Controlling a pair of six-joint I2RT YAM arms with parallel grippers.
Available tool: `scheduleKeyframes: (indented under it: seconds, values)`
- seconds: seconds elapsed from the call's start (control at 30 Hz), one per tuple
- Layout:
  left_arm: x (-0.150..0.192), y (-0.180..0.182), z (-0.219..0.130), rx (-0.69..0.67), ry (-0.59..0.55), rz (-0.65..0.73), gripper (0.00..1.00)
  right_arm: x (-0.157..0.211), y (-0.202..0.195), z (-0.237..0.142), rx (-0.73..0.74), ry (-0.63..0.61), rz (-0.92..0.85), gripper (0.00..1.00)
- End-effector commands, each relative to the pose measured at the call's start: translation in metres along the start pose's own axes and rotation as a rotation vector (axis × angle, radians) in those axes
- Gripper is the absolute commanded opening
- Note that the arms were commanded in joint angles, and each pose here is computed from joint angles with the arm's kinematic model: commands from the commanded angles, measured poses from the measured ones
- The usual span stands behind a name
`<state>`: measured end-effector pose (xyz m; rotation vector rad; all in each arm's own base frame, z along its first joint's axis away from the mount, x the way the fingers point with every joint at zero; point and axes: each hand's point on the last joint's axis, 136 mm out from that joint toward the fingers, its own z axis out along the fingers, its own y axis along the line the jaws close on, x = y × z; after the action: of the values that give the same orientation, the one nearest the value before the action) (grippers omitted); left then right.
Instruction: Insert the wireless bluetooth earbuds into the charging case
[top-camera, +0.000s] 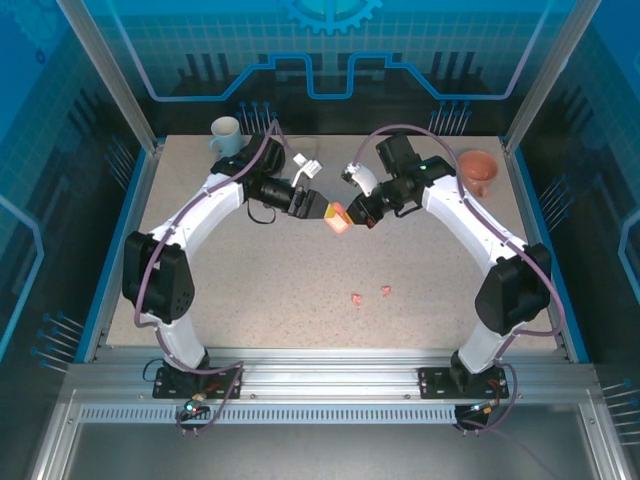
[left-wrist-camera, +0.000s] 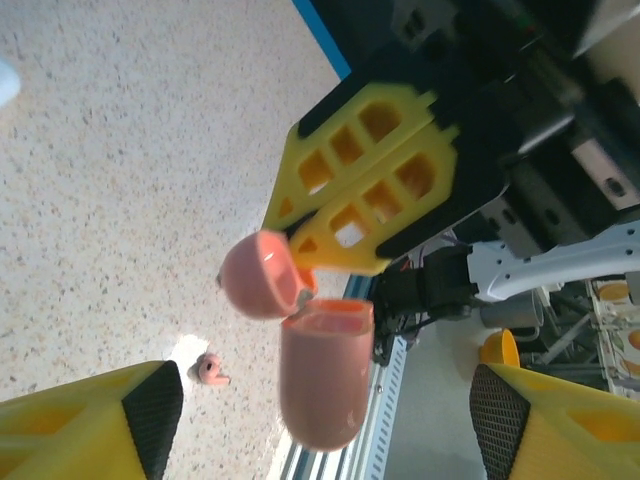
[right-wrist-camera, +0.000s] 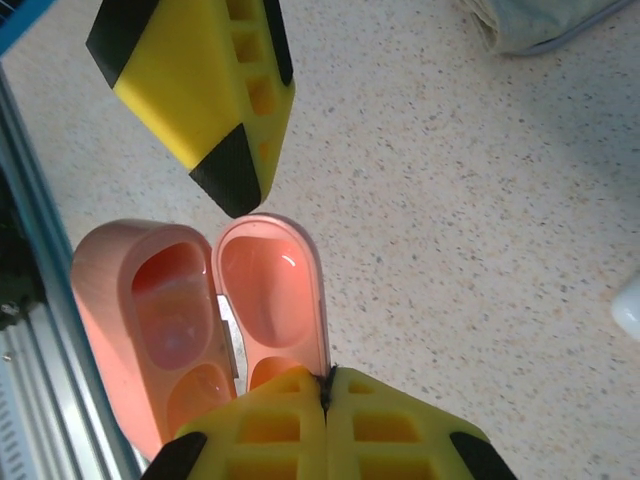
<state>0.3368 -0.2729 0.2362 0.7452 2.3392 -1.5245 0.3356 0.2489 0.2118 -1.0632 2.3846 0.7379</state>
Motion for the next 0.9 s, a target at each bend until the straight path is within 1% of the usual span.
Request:
scheduleKeyframes:
  seconds: [0.0,0.3,0.53,0.67,0.77,0.87]
  values:
    - [0.015,-0.003,0.003,0.036,0.064,-0.027,0.77,0.002,-0.001,-0.003,0.046,0.04,-0.08,0.0]
    - [0.015,0.009,0.01,0.043,0.094,-0.057,0.7,0.002,-0.008,0.009,0.056,0.077,-0.128,0.0]
    - [0.01,0.016,0.014,0.058,0.105,-0.075,0.66,0.001,-0.004,0.023,0.039,0.098,-0.144,0.0]
    - [0.011,0.015,0.016,0.075,0.111,-0.077,0.58,0.0,-0.003,0.028,0.036,0.106,-0.152,0.0]
    - [0.013,0.015,0.016,0.082,0.119,-0.079,0.55,-0.002,-0.002,0.027,0.037,0.101,-0.158,0.0]
    - [0.015,0.014,0.016,0.096,0.124,-0.082,0.51,-0.003,-0.001,0.027,0.038,0.099,-0.163,0.0]
